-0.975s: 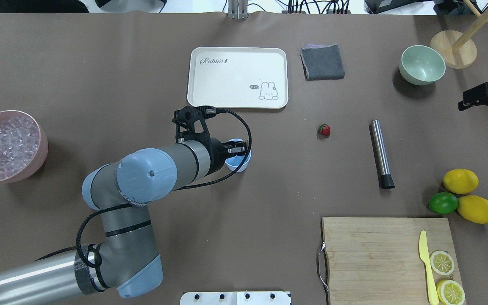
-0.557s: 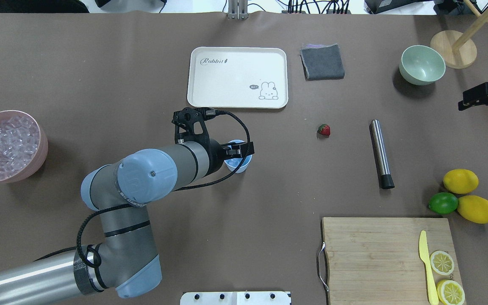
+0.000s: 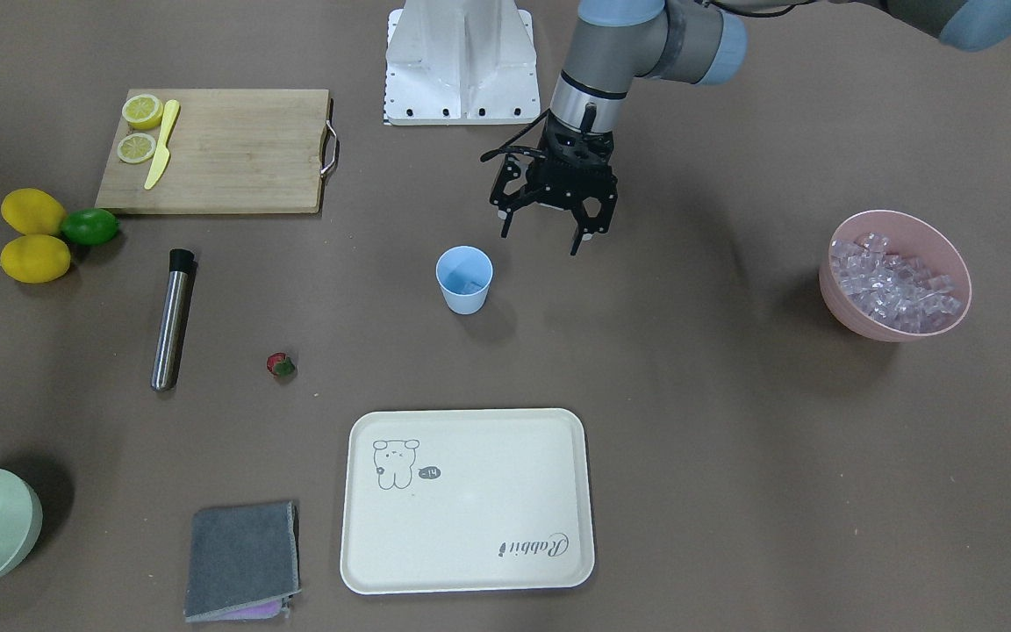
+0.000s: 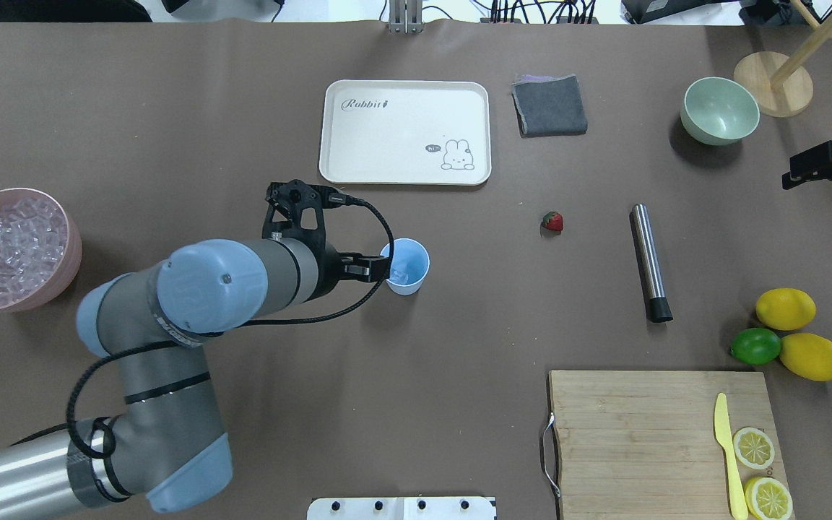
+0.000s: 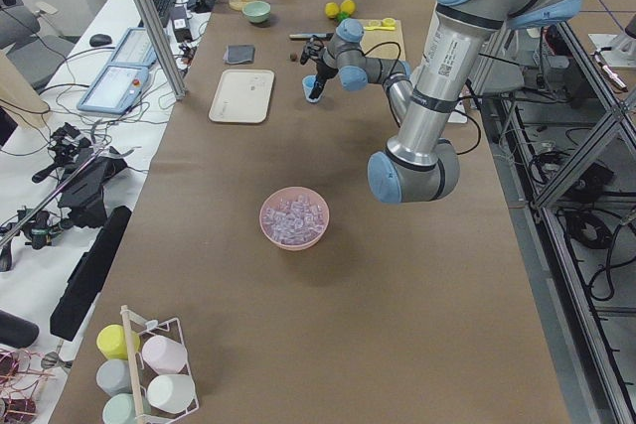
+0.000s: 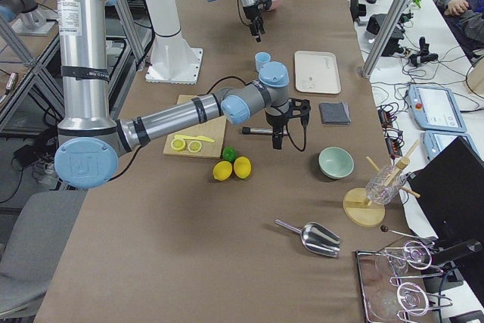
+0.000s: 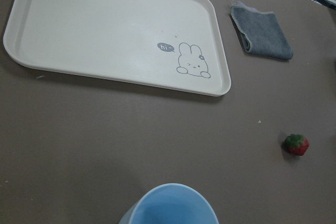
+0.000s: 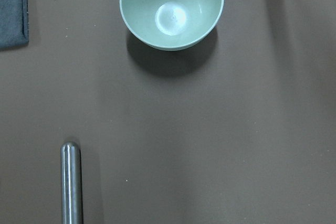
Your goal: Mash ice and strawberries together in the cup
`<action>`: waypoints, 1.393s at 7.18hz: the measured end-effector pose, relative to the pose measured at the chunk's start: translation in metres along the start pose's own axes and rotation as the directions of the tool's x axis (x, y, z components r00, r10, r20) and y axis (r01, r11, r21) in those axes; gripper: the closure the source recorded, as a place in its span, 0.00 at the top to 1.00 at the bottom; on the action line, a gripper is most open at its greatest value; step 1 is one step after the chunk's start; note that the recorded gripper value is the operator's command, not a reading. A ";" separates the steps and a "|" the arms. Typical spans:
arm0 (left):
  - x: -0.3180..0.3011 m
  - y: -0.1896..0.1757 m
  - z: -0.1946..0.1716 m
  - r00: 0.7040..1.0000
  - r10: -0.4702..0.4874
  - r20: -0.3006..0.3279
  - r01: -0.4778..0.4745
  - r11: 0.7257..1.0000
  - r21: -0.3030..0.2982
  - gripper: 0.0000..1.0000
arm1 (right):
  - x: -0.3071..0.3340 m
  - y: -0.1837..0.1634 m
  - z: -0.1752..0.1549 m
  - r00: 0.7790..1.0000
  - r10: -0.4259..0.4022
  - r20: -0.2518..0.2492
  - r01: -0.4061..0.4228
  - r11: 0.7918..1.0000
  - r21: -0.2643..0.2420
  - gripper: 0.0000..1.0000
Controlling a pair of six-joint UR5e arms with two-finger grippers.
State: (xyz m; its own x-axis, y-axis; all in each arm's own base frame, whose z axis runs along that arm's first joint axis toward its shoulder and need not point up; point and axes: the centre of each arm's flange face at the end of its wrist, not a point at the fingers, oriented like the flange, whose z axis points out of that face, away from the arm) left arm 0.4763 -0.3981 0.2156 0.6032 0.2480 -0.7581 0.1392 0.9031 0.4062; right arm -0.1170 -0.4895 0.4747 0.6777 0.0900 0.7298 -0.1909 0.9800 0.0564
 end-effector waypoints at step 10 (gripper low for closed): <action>-0.399 -0.014 -0.049 0.937 0.350 0.021 -0.332 0.906 -0.260 0.99 | -0.002 0.000 -0.001 1.000 -0.009 0.002 0.009 1.000 0.004 1.00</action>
State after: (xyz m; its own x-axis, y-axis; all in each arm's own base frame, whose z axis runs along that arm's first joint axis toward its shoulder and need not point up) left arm 0.1947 -0.4927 0.4875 0.6302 0.5407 -0.5573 -0.2789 0.8274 0.4874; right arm -0.1177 -0.4900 0.4723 0.6779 0.0808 0.7307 -0.1877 0.9800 0.0658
